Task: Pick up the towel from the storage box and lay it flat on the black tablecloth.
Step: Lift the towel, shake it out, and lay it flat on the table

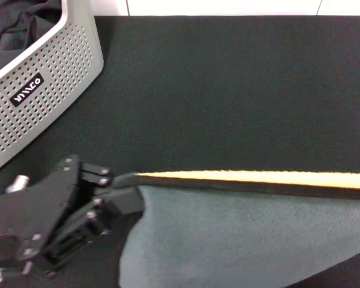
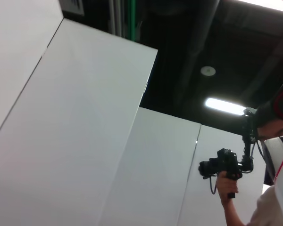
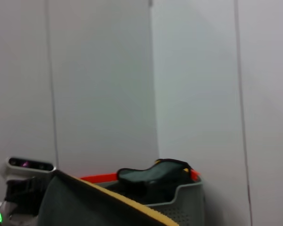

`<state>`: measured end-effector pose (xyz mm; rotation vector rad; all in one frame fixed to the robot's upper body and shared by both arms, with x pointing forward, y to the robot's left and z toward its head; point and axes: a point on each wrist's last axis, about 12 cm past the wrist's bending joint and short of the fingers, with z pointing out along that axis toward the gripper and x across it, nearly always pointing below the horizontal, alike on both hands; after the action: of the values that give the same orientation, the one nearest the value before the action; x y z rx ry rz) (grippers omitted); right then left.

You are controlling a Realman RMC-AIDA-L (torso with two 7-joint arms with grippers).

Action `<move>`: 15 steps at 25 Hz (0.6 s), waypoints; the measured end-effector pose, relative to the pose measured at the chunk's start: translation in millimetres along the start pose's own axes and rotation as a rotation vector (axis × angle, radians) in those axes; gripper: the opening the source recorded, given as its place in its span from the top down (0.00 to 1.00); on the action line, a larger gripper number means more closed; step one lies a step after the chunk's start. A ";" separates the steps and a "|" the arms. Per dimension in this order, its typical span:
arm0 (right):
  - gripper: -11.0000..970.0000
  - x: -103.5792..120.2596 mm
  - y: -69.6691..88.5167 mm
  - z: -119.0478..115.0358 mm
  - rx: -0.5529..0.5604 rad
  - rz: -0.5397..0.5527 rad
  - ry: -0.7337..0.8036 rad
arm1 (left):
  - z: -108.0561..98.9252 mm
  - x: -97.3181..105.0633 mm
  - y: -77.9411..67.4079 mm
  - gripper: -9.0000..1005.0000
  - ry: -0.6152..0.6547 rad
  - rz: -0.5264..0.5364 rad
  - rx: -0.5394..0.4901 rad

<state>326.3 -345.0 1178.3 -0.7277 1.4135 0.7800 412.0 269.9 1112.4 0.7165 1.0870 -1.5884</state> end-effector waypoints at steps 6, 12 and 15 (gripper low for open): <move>0.95 24.8 -7.6 13.0 -0.049 0.045 0.003 | 17.2 27.0 24.5 0.98 0.055 -0.086 0.019; 0.95 38.2 -37.7 49.5 -0.137 0.092 -0.033 | 30.5 43.5 50.7 0.98 0.132 -0.122 -0.033; 0.95 50.7 -59.7 67.5 -0.149 0.145 -0.027 | 35.2 49.7 63.5 0.98 0.198 -0.115 -0.094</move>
<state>413.9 -321.1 1128.8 -0.7314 1.4055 1.0138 461.1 213.9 1065.5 0.7715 1.3596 -1.5753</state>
